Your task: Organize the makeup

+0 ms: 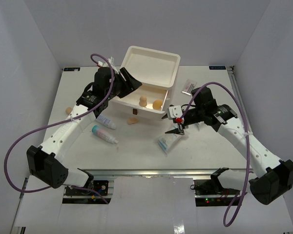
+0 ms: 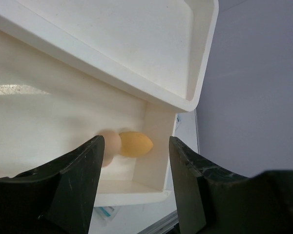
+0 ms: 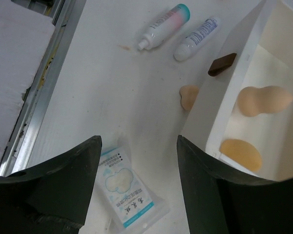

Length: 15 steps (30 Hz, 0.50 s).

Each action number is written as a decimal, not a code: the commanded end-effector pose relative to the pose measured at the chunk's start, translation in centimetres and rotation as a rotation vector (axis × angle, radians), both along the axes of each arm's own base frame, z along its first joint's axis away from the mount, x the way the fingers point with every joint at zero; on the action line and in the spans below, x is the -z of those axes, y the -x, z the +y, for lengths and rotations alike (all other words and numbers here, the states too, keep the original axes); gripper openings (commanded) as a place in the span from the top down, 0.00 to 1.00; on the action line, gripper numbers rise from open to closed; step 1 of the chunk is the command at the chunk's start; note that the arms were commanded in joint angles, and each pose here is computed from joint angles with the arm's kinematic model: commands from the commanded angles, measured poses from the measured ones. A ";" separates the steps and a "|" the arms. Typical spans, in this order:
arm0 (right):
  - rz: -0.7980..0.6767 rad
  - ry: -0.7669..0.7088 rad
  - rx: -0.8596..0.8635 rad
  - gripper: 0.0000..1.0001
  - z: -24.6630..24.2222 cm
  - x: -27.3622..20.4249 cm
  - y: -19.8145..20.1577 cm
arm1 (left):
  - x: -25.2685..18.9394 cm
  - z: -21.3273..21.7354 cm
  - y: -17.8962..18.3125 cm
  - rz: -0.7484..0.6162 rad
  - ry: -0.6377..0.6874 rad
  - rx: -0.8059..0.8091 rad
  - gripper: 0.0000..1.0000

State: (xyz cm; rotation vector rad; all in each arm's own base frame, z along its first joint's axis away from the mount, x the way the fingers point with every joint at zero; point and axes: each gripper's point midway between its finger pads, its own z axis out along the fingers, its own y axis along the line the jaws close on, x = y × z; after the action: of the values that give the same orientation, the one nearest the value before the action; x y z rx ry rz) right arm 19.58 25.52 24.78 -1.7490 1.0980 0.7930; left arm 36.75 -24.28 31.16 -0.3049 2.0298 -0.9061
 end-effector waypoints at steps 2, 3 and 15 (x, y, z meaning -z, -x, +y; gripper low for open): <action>-0.140 0.057 -0.073 0.31 2.2 -0.3 -0.3 | -2.6 1.4 1.2 -0.082 -0.001 -0.023 0.34; -0.155 0.072 -0.085 0.31 2.8 0.1 -0.1 | -3.1 2.0 1.5 -0.100 -0.015 -0.040 0.34; -0.455 0.284 0.025 0.37 11.7 7.7 -2.0 | -3.6 14.1 9.7 -0.187 -0.117 -0.377 0.32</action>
State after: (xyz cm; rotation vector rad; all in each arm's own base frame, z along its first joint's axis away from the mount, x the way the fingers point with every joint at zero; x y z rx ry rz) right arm 19.10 33.76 19.08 -2.0488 0.9467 0.4761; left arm 30.10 -15.41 35.59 -0.3683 1.8156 -0.7063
